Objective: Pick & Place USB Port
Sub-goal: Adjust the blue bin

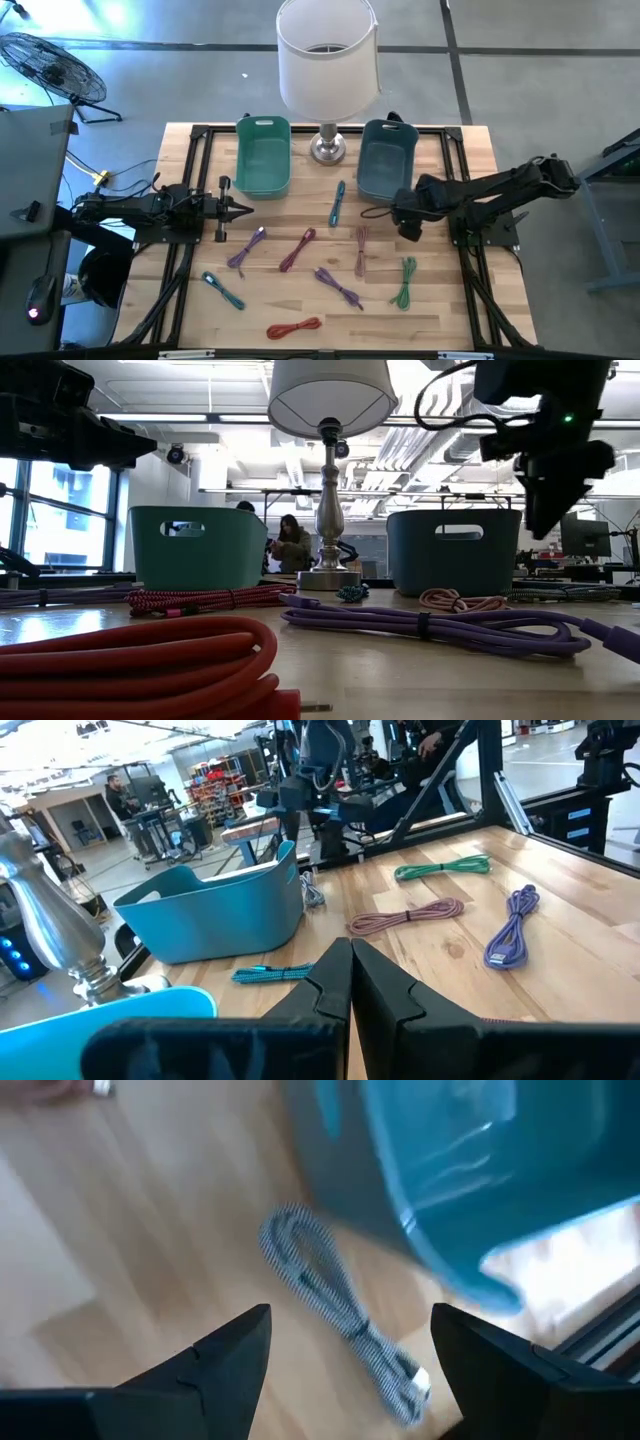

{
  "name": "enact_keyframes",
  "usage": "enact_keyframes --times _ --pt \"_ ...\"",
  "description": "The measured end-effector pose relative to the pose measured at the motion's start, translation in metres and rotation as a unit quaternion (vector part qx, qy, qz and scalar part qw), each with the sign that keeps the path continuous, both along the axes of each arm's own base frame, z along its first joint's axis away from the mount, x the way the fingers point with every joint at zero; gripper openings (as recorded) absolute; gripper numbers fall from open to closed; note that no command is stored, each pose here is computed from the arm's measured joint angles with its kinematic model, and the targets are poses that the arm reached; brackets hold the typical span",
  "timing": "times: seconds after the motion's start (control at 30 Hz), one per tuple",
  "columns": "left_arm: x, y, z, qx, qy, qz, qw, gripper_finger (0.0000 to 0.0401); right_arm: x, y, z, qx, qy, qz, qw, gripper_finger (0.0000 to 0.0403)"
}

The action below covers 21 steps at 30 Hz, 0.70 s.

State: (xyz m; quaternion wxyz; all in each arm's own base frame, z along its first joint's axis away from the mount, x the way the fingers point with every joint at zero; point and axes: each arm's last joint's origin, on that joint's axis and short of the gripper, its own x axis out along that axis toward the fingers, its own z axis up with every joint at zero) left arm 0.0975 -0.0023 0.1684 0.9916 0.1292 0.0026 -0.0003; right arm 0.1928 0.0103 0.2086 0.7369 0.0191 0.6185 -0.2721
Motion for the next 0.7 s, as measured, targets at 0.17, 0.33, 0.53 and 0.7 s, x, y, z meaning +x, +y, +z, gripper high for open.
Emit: enact_keyframes --times 0.17,0.33,0.53,0.7 --pt "0.0 0.0 0.0 0.0 0.0 0.0 1.0 0.0005 0.001 -0.002 0.001 -0.028 -0.021 -0.03 0.999 0.0268" --pt "0.0 0.0 0.0 -0.001 0.0 0.0 1.0 0.0005 0.002 -0.004 0.002 -0.079 -0.04 -0.041 0.995 0.0268" --pt "0.0 0.0 0.0 -0.001 0.0 0.0 1.0 0.0005 0.004 -0.01 0.004 -0.119 -0.054 -0.053 0.99 0.0268" --pt "0.0 0.0 0.0 -0.001 0.0 0.0 1.0 0.0005 0.004 -0.02 0.004 -0.131 -0.052 -0.077 0.987 0.0268"
